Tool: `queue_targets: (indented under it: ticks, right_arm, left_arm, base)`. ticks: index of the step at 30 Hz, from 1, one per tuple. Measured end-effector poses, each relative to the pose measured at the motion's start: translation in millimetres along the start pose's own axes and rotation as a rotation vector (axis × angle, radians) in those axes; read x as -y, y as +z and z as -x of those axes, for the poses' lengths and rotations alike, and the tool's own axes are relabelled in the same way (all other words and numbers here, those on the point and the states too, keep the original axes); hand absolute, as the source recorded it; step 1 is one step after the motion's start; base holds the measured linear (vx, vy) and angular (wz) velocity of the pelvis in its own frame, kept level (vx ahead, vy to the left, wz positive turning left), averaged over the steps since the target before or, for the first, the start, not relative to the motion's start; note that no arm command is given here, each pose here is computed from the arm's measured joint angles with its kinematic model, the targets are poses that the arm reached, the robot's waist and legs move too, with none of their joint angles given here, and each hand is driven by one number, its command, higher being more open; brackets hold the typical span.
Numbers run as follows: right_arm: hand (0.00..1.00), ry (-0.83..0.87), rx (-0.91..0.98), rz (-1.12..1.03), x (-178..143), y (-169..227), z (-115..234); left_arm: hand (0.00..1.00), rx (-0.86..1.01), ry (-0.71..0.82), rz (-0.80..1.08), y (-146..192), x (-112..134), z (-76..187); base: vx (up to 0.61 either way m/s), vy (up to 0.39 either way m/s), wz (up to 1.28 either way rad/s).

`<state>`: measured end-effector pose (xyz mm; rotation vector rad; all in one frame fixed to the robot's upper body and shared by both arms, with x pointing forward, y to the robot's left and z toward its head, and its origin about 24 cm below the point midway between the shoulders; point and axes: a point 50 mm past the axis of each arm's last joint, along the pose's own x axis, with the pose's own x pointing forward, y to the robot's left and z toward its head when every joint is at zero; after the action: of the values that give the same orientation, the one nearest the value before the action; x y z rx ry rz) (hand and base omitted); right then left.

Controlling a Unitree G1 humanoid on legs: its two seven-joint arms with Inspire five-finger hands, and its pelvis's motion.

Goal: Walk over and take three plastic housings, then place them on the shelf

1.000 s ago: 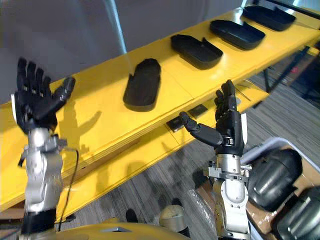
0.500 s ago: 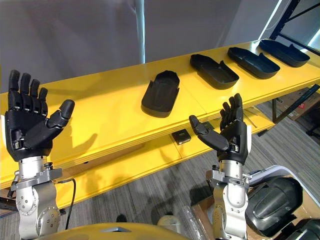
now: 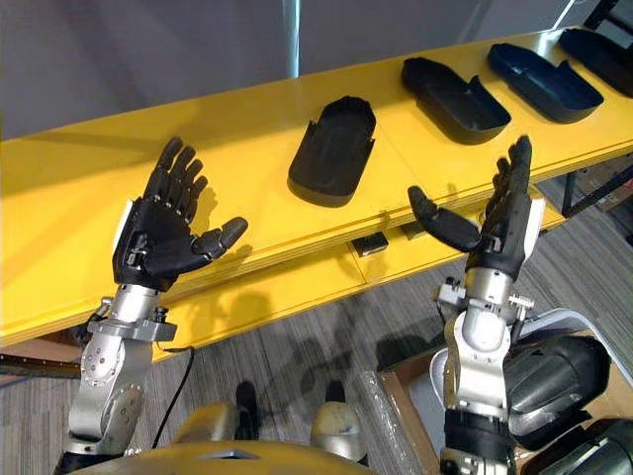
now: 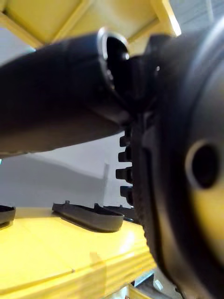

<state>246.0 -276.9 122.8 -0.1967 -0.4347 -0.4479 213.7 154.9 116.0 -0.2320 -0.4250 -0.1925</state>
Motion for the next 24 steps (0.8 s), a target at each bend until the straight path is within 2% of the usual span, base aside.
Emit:
queue_targets:
  ticks: [7,13,20,24]
  right_arm:
    - [1.0,0.122,-0.07,-0.065,-8.3,-3.8,-31.6]
    - [1.0,0.129,-0.302,-0.139,-2.4,-34.2,-57.5]
    - [1.0,0.098,-0.291,-0.142,12.6,-21.2,-92.1]
    - [1.0,0.129,-0.288,-0.151,5.2,-18.0,-102.2]
  left_arm:
    - [1.0,-0.013,-0.037,-0.014,-0.1,-1.1,-0.3]
    - [1.0,-0.018,-0.11,-0.029,1.2,-0.4,-0.3]
    - [1.0,-0.036,-0.189,-0.025,-2.7,10.4,-3.6]
    - [1.0,-0.112,-0.214,-0.047,-15.4,8.0,0.4]
  base:
    - [-0.03,0.029,0.09]
    - [-0.06,0.006,0.14]
    - [-0.06,0.0,0.05]
    - [-0.03,-0.01,0.05]
